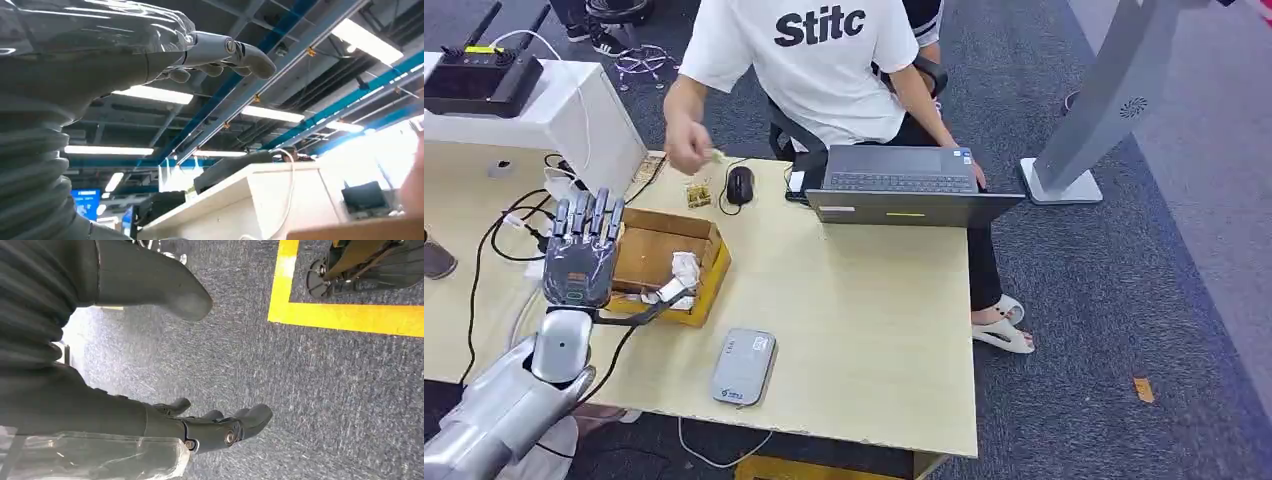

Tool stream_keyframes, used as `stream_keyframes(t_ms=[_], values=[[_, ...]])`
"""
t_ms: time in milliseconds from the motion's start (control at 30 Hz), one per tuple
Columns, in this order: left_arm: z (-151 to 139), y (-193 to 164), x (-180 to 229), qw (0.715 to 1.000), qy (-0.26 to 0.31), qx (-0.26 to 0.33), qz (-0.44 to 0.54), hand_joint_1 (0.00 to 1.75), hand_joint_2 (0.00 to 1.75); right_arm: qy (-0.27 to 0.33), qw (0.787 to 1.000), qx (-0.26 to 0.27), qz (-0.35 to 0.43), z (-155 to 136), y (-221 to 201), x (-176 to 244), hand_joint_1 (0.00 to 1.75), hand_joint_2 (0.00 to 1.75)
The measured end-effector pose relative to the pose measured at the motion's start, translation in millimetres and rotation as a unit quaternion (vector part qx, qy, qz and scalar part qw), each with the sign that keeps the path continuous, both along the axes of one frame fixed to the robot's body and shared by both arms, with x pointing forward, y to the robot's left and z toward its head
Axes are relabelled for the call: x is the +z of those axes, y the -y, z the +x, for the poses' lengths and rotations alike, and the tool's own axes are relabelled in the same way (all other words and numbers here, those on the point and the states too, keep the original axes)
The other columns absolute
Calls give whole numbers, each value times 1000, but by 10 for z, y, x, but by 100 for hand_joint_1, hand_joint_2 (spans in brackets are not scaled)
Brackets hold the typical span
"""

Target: Pass the card to the sensor for recognition and then transmit it.

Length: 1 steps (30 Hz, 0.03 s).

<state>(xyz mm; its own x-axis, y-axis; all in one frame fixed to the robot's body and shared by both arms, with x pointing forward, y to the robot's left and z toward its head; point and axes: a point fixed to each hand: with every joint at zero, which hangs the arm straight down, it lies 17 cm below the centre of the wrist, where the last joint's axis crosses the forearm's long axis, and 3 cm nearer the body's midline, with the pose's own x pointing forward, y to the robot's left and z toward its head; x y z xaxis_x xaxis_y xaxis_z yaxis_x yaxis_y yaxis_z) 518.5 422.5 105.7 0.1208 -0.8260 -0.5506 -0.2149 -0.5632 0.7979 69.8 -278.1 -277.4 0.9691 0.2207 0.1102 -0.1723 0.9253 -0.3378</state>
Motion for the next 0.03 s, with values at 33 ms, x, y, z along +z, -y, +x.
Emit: stream_keyframes(t_ms=[33], values=[[11, 38, 39, 1000, 5, -7, -10, 0, 175, 0, 1000, -1, -1, 0, 2, 1, 0, 175]])
